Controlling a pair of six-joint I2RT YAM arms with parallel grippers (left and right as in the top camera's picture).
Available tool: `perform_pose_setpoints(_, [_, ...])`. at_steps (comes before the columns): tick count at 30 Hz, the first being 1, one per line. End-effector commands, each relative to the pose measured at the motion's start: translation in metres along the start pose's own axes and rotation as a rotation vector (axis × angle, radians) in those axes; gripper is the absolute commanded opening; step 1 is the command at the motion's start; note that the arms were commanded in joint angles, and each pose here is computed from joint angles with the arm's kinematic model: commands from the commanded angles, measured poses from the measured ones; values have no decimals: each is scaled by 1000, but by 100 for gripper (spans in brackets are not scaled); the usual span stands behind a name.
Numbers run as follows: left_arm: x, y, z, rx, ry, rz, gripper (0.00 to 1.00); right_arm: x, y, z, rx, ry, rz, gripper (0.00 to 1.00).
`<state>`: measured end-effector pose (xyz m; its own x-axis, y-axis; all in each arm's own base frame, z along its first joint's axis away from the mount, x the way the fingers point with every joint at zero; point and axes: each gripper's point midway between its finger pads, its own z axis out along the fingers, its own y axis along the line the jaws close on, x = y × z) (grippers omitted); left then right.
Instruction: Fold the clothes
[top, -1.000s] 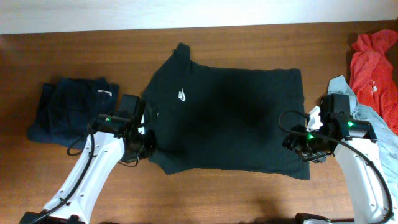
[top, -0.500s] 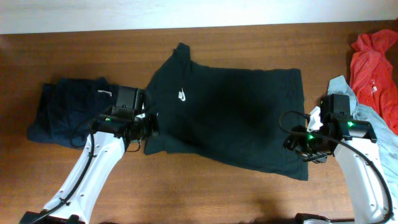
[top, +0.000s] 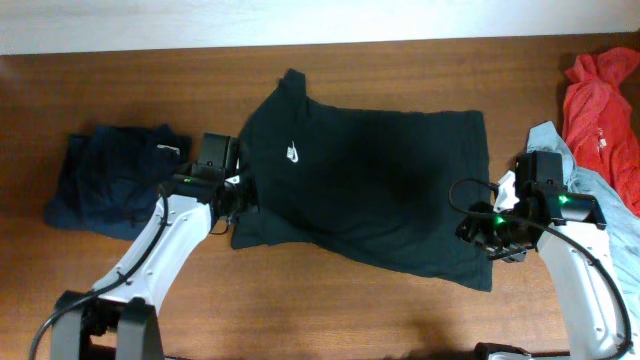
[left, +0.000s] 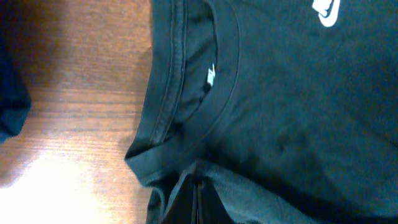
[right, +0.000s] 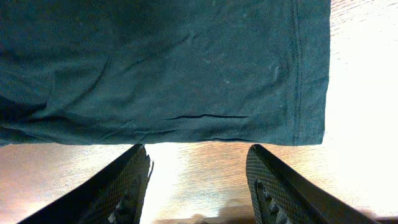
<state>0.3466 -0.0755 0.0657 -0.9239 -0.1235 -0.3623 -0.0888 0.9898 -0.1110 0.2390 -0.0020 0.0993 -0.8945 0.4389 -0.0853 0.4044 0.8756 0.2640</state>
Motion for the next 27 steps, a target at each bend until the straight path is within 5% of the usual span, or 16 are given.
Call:
perform_pose_setpoints(1, [-8,0,2,-6,-25,31,0,-5,1,-6,2,-27,-8,54])
perform_pose_setpoints(22, [-54,-7,7,2,-209,22,1,-5,1,-6,2,-27,-7,54])
perform_pose_setpoints(27, [-51,-6,18,-5,-189,23,7,-4,1,-6,3,-24,-7,54])
